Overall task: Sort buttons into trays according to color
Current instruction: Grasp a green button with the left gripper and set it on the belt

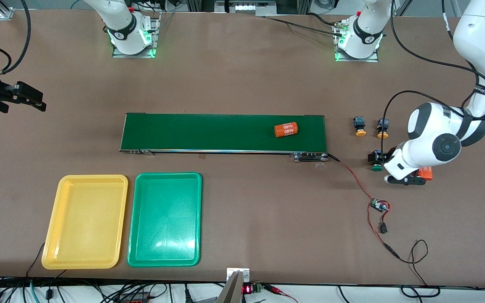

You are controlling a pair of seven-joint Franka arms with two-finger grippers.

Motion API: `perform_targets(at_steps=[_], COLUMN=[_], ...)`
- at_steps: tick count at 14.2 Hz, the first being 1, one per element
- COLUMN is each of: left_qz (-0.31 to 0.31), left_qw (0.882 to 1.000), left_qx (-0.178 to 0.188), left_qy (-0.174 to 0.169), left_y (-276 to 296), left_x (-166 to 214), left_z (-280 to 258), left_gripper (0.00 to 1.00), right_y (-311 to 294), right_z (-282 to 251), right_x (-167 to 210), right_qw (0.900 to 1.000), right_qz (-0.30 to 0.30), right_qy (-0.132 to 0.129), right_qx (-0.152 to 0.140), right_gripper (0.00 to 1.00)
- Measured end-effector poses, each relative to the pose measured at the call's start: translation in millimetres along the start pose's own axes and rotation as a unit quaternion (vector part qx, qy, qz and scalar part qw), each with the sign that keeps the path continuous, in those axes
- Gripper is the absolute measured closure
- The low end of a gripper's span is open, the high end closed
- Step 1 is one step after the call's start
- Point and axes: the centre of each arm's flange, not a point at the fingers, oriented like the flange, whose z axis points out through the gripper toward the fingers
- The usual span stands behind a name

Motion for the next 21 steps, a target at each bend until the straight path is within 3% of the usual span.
perform_targets(at_steps=[3, 9, 14, 16, 21], left_qz=[0.007, 0.006, 0.036, 0.036, 0.013], left_qw=[1.0, 1.0, 0.999, 0.998, 0.997], left_qx=[-0.013, -0.013, 0.008, -0.005, -0.032], left_qy=[0.015, 0.003, -0.039, -0.048, -0.069], left_y=[2, -3, 48, 94, 215], left_x=[-13, -18, -4, -6, -37], left_z=[30, 36, -43, -83, -92], left_gripper=[0.04, 0.59, 0.59, 0.59, 0.59], right_y=[0, 0, 0, 0, -2], right_z=[0, 0, 0, 0, -2], right_x=[0, 0, 0, 0, 2], right_qw=[1.0, 1.0, 1.0, 1.0, 1.0], right_qz=[0.0, 0.0, 0.0, 0.0, -0.002], right_qy=[0.0, 0.0, 0.0, 0.002, 0.009], right_qx=[0.0, 0.0, 0.0, 0.0, -0.001], right_gripper=[0.0, 0.0, 0.0, 0.0, 0.0])
